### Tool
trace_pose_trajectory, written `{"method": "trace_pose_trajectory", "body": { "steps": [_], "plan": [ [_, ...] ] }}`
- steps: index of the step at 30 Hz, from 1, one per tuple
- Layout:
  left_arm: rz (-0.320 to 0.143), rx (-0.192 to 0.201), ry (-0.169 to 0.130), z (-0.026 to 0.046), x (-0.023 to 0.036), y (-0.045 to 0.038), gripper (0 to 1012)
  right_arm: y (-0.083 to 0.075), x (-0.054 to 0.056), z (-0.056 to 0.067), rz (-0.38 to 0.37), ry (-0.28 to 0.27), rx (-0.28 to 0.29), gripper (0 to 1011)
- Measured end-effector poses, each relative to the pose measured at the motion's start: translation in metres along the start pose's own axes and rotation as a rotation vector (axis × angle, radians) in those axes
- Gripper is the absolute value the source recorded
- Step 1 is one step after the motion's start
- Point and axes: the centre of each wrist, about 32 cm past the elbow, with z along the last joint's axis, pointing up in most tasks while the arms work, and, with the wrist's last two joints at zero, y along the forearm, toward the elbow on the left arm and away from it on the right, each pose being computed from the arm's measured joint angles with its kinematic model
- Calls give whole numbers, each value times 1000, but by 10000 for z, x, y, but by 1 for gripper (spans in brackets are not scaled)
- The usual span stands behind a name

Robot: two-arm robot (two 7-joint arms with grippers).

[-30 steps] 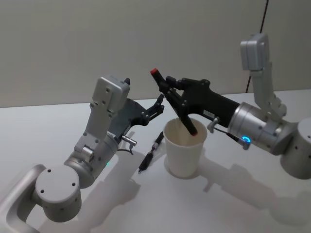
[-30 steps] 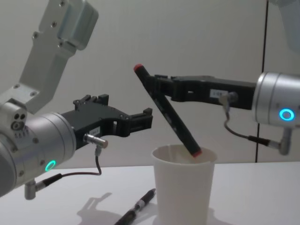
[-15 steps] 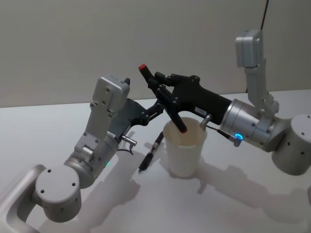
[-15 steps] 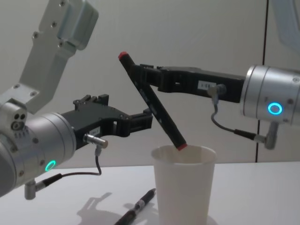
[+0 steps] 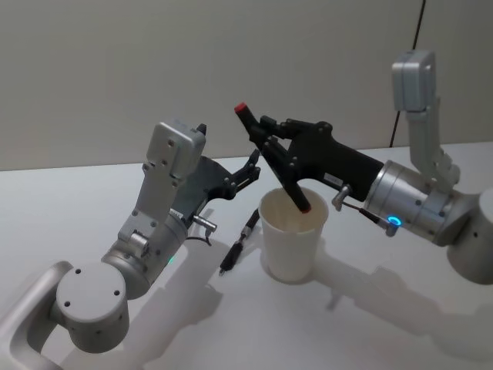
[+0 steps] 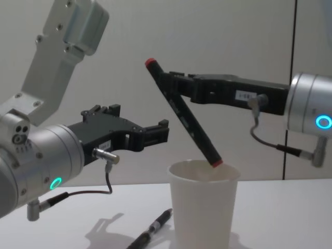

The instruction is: Place the pen into the pen holder.

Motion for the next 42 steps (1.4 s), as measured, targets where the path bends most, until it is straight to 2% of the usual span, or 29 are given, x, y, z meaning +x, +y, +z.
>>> {"method": "trace_pose_trajectory", "body": {
  "steps": [19,25,26,32,33,34,38,42],
  "plan": [
    [0,0,0,0,0,0,1001,-78,18,18,-53,-25,5,195],
    [0,0,0,0,0,0,1001,-84,20,20,-59,-28,5,393],
    [0,0,0,0,0,0,1001,-85,21,20,-60,-28,5,393],
    [0,0,0,0,0,0,1001,-88,21,22,-62,-30,6,614],
    [0,0,0,0,0,0,1001,-89,21,22,-63,-30,6,626],
    [0,0,0,0,0,0,1001,-89,21,22,-63,-30,6,694],
    [0,0,0,0,0,0,1001,-90,20,21,-64,-31,6,768],
    [0,0,0,0,0,0,1001,-92,21,25,-64,-32,6,896]
  ]
}}
